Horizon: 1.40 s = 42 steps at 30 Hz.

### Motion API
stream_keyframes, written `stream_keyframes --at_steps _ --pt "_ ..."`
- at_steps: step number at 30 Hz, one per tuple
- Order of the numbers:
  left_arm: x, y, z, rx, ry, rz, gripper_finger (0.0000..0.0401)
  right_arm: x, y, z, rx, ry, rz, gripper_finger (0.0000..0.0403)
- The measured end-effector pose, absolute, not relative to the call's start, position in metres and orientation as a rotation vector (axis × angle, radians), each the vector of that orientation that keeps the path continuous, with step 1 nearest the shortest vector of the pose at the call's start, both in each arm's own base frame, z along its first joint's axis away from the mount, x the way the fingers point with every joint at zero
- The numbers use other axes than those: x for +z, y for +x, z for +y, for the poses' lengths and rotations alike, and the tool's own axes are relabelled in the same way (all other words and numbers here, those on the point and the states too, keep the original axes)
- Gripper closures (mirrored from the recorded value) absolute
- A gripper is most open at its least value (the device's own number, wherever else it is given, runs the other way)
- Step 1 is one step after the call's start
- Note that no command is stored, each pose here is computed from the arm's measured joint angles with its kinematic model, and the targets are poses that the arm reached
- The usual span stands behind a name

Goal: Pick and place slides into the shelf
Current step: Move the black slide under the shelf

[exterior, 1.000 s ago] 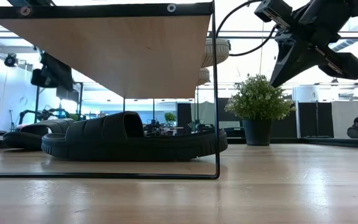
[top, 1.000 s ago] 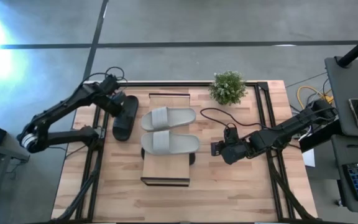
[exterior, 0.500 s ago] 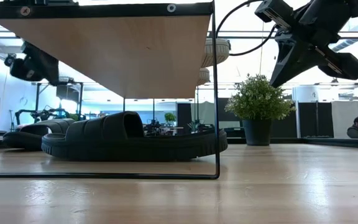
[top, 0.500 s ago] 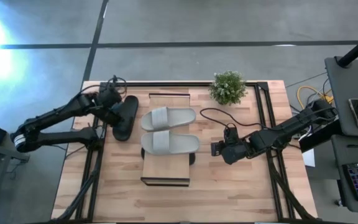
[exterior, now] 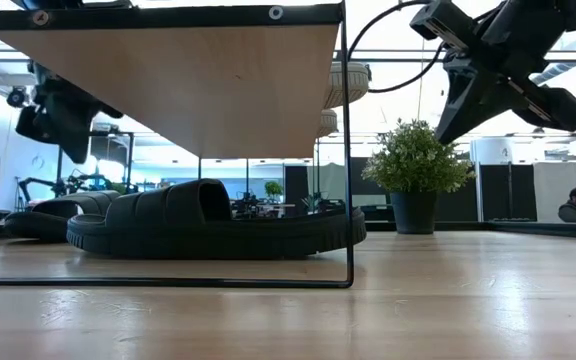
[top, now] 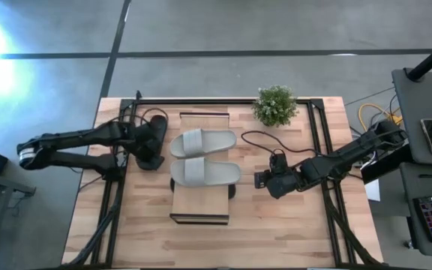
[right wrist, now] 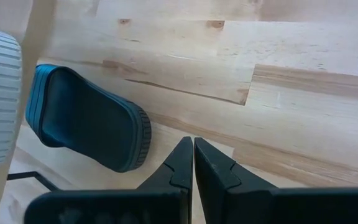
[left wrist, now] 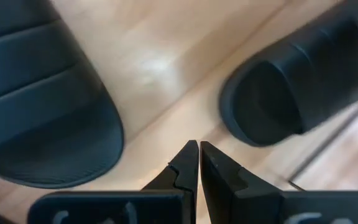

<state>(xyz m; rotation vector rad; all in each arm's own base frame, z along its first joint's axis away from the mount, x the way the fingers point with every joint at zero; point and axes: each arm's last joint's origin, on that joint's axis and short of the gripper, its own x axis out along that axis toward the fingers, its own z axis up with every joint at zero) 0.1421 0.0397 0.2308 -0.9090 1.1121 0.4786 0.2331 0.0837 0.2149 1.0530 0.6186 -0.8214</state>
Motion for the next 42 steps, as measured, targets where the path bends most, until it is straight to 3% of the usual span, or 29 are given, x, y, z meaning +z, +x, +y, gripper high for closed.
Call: stream_keyframes --at_steps 10,15,21,29,42 --pt "0.213 0.155 0.042 0.624 -0.794 1.230 0.0399 0.210 0.235 0.085 -0.831 1.057 0.632 0.0394" --pt "0.225 0.148 0.040 0.628 -0.778 1.146 0.0399 0.210 0.235 0.085 -0.832 1.060 0.633 0.0394" --pt "0.226 0.121 0.038 0.836 -0.804 1.093 0.0399 0.210 0.235 0.085 -0.827 1.048 0.638 0.0394" --pt "0.187 0.116 0.033 0.799 -0.948 1.062 0.0399 0.210 0.234 0.084 -0.829 1.028 0.647 0.0394" --pt "0.150 0.109 0.035 0.953 -0.831 1.144 0.0399 0.209 0.232 0.084 -0.836 1.027 0.680 0.0394"
